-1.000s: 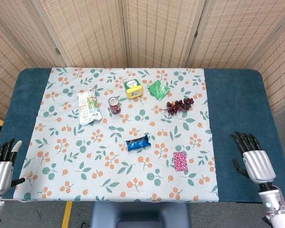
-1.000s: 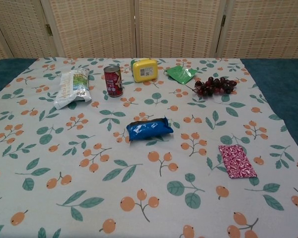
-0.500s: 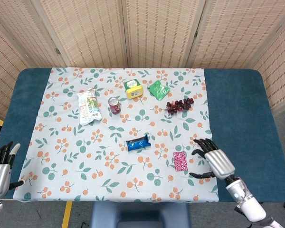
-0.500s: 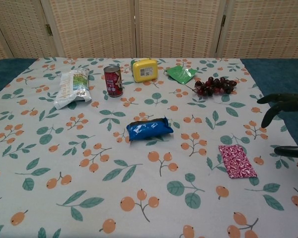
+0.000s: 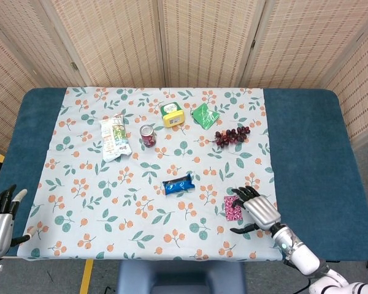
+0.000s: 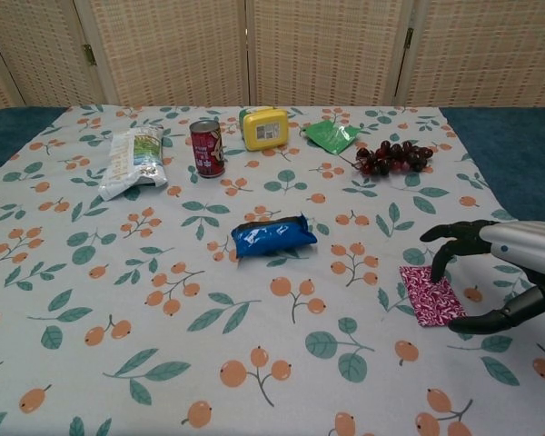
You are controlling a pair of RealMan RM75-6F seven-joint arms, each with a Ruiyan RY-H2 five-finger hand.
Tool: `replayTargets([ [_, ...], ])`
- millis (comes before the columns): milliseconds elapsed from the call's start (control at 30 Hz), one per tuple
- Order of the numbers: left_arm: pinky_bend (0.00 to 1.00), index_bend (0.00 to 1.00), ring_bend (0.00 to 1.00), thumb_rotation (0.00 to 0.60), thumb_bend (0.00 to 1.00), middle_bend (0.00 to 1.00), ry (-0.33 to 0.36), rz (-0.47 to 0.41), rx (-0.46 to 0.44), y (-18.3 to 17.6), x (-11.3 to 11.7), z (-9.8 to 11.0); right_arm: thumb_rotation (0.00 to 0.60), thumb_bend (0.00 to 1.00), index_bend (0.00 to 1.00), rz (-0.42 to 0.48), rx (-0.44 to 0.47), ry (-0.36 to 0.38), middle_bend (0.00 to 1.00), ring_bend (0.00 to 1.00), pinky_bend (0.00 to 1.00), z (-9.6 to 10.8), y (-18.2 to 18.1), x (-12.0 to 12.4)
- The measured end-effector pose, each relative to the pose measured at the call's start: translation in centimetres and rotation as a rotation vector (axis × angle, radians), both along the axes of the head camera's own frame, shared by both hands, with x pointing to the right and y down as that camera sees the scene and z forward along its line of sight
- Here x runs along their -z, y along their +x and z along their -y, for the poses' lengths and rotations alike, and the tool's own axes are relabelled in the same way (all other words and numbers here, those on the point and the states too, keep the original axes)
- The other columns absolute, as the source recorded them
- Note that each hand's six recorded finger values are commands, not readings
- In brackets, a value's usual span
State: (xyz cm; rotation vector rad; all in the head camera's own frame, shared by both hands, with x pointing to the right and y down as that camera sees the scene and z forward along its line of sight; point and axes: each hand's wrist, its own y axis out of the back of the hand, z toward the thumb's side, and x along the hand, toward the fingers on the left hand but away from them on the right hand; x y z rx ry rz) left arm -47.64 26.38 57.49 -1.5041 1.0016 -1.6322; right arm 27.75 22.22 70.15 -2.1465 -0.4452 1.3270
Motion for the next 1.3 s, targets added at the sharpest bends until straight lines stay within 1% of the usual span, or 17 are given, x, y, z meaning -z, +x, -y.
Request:
replayTargets([
  [767, 0.00, 0.17, 0.08, 0.600, 0.22, 0.04, 0.002, -0.007, 0.007, -0.5, -0.1, -0.3, 0.253, 0.19, 0.34, -0.006, 0.048, 0.007, 0.11, 0.00, 0.00, -0.1, -1.7, -2.2],
  [1067, 0.00, 0.18, 0.08, 0.600, 0.22, 0.04, 0.000, -0.007, 0.008, -0.6, -0.2, -0.4, 0.252, 0.19, 0.34, -0.058, 0.030, 0.014, 0.11, 0.00, 0.00, 0.0, 0.1, -2.5],
  [1300, 0.00, 0.19, 0.08, 0.600, 0.22, 0.04, 0.003, -0.003, 0.007, -0.6, -0.2, -0.4, 0.252, 0.19, 0.34, -0.116, -0.011, 0.023, 0.11, 0.00, 0.00, 0.0, 2.8, -2.3],
])
